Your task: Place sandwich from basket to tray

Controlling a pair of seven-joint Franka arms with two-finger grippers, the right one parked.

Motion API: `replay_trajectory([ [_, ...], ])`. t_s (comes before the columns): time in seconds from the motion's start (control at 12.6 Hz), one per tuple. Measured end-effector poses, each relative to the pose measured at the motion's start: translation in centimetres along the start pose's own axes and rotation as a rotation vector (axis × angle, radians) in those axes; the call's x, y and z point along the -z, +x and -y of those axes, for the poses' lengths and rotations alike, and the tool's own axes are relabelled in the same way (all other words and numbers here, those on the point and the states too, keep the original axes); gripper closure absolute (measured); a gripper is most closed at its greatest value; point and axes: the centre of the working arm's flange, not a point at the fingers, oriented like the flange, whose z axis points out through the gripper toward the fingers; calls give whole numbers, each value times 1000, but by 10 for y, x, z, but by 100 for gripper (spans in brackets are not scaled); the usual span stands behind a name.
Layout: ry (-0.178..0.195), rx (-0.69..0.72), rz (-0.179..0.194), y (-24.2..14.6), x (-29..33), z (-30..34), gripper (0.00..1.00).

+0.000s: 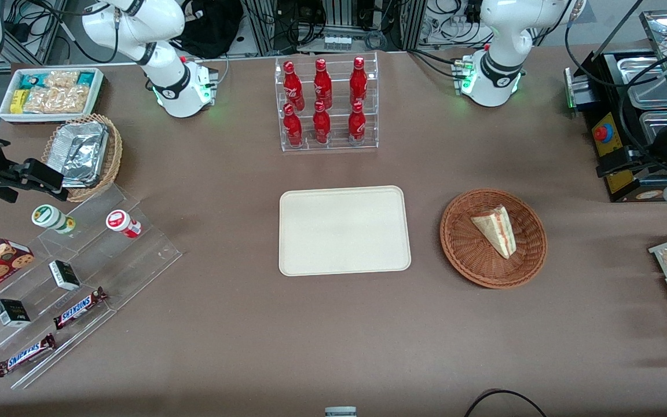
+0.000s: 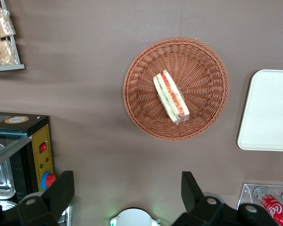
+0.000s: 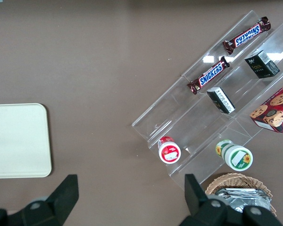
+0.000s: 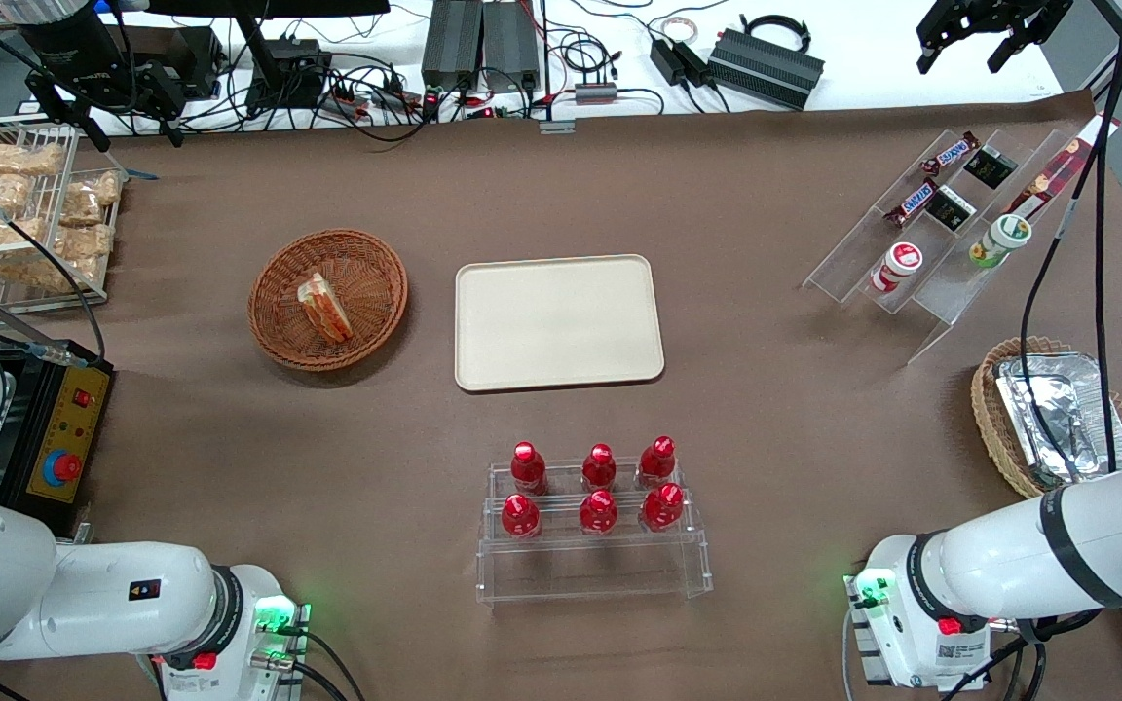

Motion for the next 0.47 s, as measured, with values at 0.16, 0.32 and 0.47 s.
replay_trajectory([
  [0.16, 0, 35, -1, -1, 2, 0, 0],
  [0.32, 0, 47, -1, -2, 2, 0, 0],
  [0.47, 1, 53, 12, -3, 1, -1, 0],
])
